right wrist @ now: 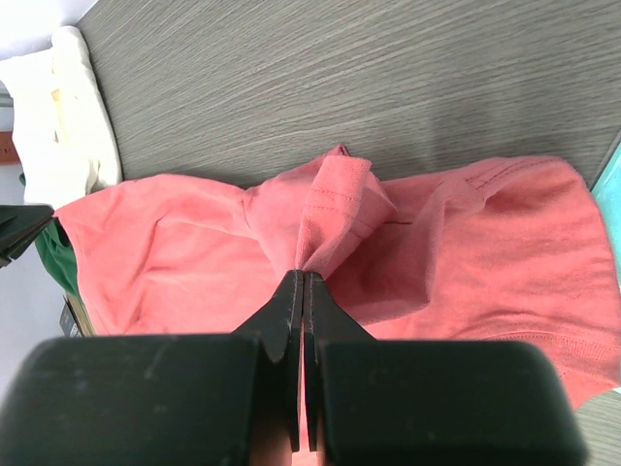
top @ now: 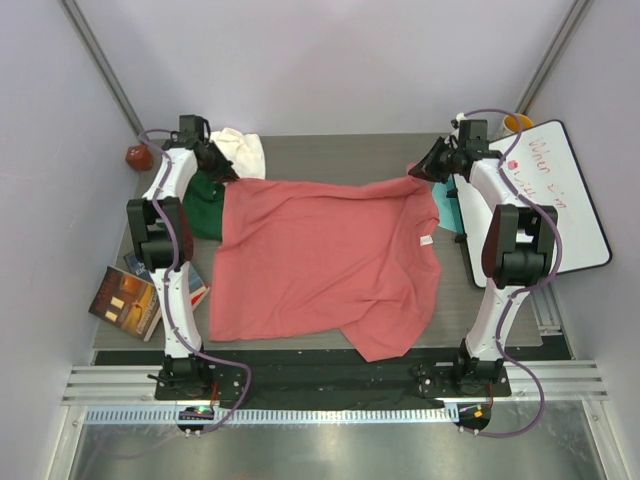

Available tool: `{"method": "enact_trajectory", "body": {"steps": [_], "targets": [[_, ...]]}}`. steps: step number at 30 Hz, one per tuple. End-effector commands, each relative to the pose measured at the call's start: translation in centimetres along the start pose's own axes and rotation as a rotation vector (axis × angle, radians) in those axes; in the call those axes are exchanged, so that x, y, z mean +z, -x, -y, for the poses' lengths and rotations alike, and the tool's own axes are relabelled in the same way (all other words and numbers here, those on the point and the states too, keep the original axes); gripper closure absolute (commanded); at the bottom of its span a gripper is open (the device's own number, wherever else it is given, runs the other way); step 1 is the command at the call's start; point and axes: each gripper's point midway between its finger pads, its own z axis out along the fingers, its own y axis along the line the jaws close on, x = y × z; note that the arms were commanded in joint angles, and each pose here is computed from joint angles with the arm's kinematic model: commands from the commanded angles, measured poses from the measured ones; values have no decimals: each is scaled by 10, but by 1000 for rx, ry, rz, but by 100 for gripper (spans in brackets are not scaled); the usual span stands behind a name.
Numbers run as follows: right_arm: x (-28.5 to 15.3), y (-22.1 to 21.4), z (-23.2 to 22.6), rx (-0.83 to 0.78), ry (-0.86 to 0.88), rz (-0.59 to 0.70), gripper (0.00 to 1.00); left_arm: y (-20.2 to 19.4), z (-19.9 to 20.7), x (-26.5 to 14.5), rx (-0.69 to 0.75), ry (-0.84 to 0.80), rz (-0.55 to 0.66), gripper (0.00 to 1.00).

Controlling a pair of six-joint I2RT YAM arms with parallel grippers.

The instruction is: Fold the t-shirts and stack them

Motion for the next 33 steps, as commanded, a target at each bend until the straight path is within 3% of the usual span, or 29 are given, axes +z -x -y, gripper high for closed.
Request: {"method": "enact_trajectory", "body": {"steps": [1,5,13,21,33], "targets": [[-7,21,-14,-22,44,56,99,0,4,0,22,-12,0,94],[-8,21,-15,-23,46,56,99,0,6,-4,25,-16,4,99],[-10,19,-13,-32,40,60,99,-2,14,-22,41,-37,15,100],[-30,24,-4,-35,21,89,99,7,37,-78,88,-101,104,100],[-52,17,-11,-63,23,116,99,-20,24,-84,89,-85,41,100]]}}
